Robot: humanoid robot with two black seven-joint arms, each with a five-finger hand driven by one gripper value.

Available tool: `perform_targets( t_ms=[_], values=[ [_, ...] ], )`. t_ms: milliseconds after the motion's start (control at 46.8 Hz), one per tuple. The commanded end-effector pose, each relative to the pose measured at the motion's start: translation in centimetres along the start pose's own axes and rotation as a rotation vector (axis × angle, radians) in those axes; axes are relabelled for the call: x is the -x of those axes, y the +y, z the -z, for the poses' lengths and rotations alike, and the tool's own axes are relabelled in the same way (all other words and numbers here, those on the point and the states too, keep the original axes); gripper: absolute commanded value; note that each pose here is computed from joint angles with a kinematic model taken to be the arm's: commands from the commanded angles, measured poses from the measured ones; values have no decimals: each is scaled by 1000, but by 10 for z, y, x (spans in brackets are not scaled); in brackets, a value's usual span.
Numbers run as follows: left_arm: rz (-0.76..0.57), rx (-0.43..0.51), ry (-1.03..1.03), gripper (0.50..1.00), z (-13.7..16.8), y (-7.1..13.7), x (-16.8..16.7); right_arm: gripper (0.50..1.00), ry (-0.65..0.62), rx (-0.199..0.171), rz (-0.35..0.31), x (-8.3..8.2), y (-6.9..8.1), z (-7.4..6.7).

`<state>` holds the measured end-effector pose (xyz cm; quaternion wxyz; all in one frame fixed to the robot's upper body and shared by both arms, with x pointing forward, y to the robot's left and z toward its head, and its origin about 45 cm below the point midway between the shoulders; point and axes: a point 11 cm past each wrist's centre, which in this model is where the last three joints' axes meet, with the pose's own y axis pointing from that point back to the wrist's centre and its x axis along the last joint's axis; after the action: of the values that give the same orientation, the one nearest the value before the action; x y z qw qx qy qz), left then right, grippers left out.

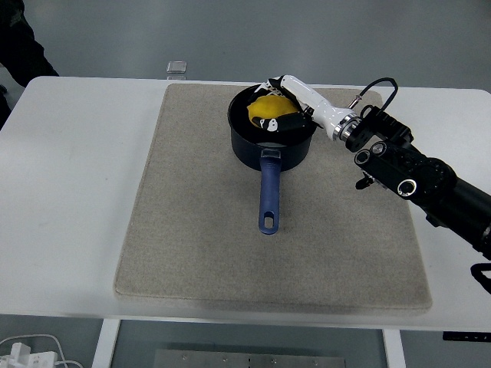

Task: Put the potato in the blue pot

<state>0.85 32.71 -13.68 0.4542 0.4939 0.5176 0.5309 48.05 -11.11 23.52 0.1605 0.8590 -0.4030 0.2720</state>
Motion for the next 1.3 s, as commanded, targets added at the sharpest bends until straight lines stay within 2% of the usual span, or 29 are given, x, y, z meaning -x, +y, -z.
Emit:
perform_targets(
  t_ms=[0, 385, 620, 769, 940, 1068, 1175, 1282],
  values=[
    [1, 0, 0, 999, 0, 0, 0, 913, -1, -1, -1, 0, 0, 0],
    [1, 0, 0, 999, 0, 0, 0, 913, -14, 0, -10, -3, 0, 1],
    [1, -2, 0, 999, 1, 0, 0, 915, -114, 9, -82, -23, 3, -2],
    [1, 0, -1, 999, 0, 0, 0, 913, -243, 29, -165, -44, 12, -12],
    [1, -2, 0, 999, 1, 0, 0, 913, -554, 72, -326, -79, 23, -25],
    [3, 0, -2, 999, 0, 0, 1, 913, -755, 76, -456, -113, 41, -43],
    [3, 0, -2, 999, 0, 0, 1, 913, -893, 93, -543, -129, 53, -57],
    [3, 0, 0, 999, 0, 0, 1, 913, -983, 98, -600, -143, 67, -67]
  ],
)
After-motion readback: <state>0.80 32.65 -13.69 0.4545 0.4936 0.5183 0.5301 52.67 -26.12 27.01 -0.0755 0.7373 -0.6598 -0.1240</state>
